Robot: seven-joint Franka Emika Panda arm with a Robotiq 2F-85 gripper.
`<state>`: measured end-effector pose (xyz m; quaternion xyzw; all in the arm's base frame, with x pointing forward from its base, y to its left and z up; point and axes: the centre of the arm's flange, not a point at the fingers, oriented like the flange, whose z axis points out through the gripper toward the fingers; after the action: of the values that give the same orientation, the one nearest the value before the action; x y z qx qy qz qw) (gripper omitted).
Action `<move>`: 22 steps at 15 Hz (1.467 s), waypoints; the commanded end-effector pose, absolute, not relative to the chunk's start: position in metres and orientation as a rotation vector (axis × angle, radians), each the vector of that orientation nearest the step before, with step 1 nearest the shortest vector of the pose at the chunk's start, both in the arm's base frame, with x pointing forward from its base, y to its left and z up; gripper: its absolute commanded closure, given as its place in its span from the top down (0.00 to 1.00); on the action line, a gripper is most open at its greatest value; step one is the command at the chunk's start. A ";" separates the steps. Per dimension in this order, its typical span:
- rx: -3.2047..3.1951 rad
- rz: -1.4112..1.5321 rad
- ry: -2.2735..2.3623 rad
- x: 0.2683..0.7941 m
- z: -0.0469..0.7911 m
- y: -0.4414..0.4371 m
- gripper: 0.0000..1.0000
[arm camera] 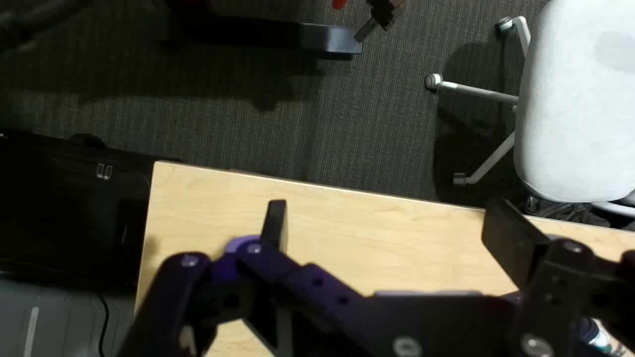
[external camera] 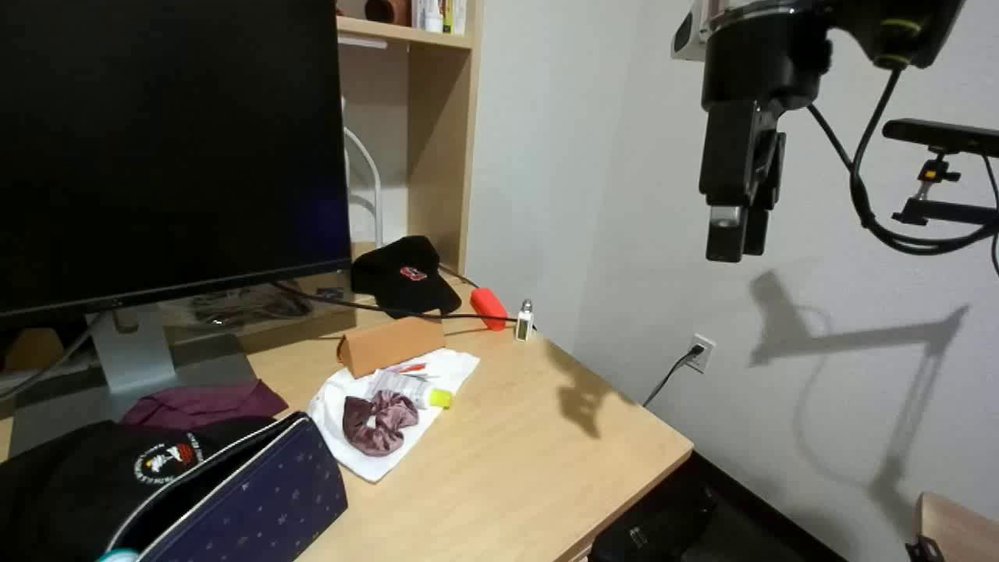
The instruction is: Move the white bottle on the right side of the desk to the left
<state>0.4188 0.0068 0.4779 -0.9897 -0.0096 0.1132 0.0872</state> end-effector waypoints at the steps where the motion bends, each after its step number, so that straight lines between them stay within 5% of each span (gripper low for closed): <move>1: -2.948 0.337 -0.028 0.419 0.478 0.007 1.00; 13: -2.960 0.300 0.130 0.515 0.353 -0.073 1.00; 22: -2.945 0.277 0.151 0.525 0.339 -0.073 1.00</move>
<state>0.5114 -0.0678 0.3446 -0.9897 0.0512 0.1096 0.0766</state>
